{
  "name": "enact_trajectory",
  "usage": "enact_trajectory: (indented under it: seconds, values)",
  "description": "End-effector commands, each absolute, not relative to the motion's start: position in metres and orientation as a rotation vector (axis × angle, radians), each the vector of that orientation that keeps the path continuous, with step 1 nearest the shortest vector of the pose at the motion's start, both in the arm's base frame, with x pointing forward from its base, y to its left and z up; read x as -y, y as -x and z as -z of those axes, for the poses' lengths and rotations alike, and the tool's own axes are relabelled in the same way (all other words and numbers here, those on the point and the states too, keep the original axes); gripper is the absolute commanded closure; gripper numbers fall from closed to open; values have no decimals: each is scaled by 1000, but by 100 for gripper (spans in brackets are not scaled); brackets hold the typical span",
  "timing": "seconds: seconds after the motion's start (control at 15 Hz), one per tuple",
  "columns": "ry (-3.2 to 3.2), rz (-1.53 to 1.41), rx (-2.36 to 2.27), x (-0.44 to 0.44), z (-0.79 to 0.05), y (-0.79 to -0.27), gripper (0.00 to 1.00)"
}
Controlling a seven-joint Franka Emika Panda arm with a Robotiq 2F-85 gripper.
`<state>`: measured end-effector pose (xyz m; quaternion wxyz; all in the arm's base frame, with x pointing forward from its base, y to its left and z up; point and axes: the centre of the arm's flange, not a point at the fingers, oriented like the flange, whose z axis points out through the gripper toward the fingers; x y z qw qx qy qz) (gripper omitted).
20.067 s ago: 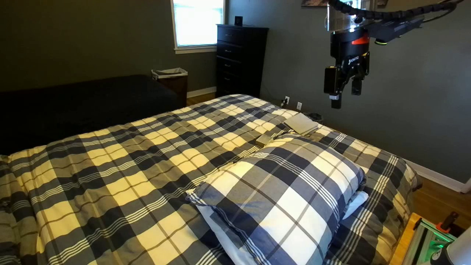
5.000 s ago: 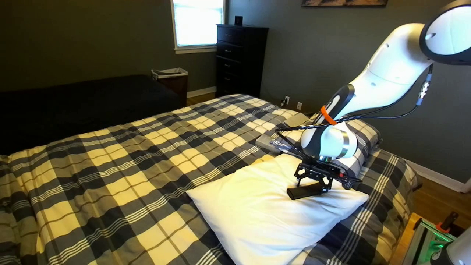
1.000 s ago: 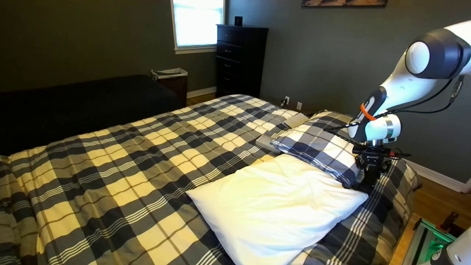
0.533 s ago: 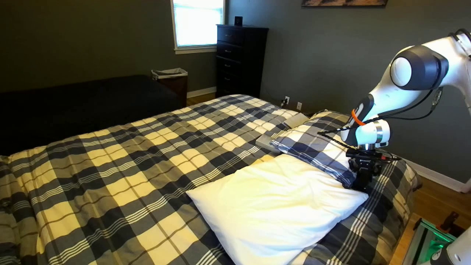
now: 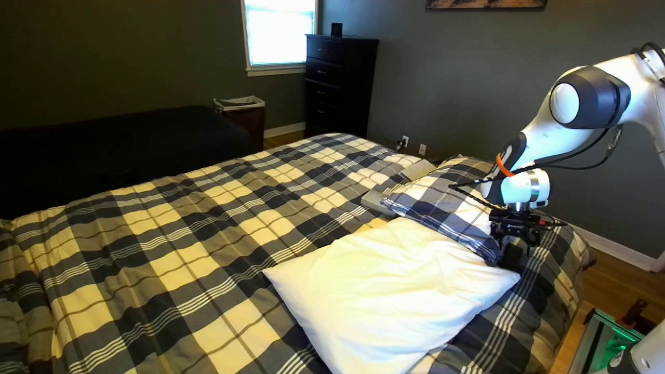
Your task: Remove the checked pillow from on top of the white pillow, pick up the black remote, put it on the bed and then put the checked pillow back on top of the white pillow
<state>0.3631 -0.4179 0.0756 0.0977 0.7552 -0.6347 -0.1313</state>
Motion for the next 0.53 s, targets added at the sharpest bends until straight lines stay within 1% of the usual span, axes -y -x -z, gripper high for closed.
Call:
enact_trajectory:
  seconds: [0.0, 0.47]
  values:
    - [-2276, 297, 1861, 406, -107, -367, 0]
    - [-2306, 325, 1781, 379, -189, -377, 0]
